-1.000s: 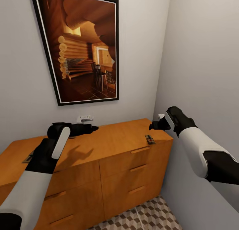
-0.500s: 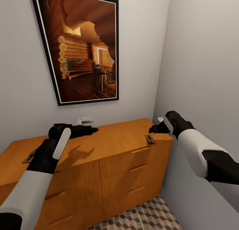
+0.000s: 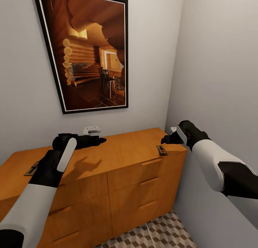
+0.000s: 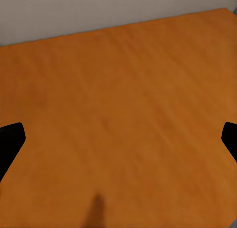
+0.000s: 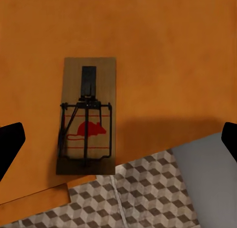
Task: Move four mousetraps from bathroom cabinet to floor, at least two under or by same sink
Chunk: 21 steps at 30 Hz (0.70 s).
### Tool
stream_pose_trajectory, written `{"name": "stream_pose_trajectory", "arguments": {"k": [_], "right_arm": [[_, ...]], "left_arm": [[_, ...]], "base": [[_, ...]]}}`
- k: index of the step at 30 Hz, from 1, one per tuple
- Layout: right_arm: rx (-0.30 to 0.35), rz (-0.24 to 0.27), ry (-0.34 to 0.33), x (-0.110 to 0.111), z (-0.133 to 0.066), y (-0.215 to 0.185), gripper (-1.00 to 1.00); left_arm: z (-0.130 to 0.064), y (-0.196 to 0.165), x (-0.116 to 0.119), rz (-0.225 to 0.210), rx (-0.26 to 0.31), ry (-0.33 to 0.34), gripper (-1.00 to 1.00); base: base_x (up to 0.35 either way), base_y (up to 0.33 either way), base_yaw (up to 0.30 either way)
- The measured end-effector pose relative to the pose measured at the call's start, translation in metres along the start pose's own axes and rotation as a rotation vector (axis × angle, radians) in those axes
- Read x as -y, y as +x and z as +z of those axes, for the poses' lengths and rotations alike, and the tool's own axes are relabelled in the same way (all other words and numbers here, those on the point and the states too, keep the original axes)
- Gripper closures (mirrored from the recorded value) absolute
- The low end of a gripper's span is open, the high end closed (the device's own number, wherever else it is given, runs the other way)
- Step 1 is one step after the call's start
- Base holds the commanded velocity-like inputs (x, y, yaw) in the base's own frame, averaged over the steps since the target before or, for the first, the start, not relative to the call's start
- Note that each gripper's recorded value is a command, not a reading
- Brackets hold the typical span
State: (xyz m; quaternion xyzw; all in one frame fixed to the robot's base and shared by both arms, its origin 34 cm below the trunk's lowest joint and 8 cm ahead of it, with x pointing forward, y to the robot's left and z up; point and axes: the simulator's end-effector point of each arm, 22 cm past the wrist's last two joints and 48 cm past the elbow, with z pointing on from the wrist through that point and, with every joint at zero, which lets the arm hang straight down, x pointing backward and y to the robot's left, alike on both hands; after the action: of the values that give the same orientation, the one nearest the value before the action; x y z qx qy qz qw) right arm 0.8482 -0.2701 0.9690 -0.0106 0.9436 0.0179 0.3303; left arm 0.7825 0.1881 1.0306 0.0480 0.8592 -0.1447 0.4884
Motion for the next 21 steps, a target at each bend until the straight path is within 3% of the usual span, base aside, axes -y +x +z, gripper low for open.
{"name": "stream_pose_trajectory", "arguments": {"k": [21], "right_arm": [[0.018,0.001,-0.004,-0.0014,0.0005,-0.0037,-1.0]], "left_arm": [[0.0038,0.0049,0.001,-0.007,-0.012,0.001,-1.0]], "base": [[0.0,0.0,0.0]]}}
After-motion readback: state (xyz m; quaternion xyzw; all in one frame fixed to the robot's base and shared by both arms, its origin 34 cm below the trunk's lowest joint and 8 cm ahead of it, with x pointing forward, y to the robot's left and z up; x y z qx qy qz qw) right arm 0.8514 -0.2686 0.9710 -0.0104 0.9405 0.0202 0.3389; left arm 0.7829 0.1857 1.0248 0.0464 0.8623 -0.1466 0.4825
